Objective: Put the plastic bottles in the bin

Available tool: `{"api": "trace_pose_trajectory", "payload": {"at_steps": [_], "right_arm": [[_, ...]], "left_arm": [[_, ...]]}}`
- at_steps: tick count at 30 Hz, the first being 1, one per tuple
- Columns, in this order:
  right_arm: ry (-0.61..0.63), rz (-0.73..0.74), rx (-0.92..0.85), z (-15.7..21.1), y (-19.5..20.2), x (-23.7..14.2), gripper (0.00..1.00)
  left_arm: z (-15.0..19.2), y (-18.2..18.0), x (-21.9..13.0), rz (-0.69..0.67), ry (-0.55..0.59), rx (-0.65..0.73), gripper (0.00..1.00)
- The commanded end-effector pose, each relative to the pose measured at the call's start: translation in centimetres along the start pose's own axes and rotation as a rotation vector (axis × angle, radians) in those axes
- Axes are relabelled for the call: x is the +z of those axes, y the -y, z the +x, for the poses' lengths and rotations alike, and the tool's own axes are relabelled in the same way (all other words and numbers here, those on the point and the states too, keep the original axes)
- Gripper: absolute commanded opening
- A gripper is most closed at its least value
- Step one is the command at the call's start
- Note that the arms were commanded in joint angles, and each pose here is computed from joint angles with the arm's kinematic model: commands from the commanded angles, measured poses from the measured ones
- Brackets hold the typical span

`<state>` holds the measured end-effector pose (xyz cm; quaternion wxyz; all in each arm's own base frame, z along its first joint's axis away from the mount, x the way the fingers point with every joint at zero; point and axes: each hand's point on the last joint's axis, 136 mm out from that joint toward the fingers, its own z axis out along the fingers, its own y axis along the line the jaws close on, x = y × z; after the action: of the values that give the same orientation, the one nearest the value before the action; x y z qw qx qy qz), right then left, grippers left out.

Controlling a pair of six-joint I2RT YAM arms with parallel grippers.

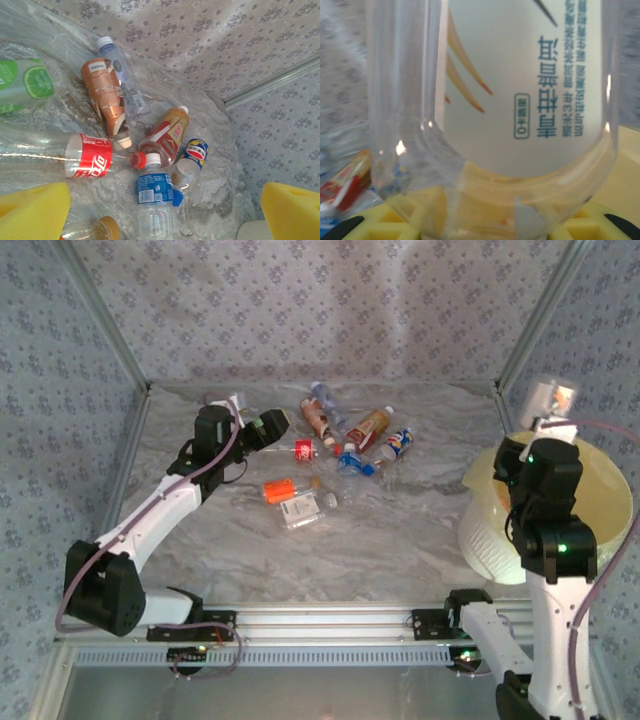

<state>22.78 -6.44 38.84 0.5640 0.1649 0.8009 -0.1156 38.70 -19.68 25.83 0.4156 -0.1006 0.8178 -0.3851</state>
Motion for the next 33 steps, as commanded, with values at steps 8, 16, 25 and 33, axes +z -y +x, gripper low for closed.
{"api": "trace_pose_trajectory", "payload": {"at_steps": [8, 16, 25, 33], "right_arm": [[-0.187, 0.354, 0.158, 7.8, 7.8, 1.6, 0.43], [-0.288, 0.436, 0.252, 12.2, 9.5, 4.2, 0.55], [-0.284, 0.411, 0.255, 12.3, 9.2, 4.7, 0.66], [-0.21, 0.346, 0.252, 9.3, 8.2, 3.4, 0.77]], "left_arm": [[1.2, -1.9, 0.5, -0.036, -0.077, 0.002, 0.98], [1.9, -1.7, 1.0, -0.009, -0.12, 0.01, 0.98], [3.4, -3.8, 0.4, -0.113, -0.196, 0.057, 0.98], [5.4, -4.9, -0.5, -0.208, -0.282, 0.234, 0.98]]}}
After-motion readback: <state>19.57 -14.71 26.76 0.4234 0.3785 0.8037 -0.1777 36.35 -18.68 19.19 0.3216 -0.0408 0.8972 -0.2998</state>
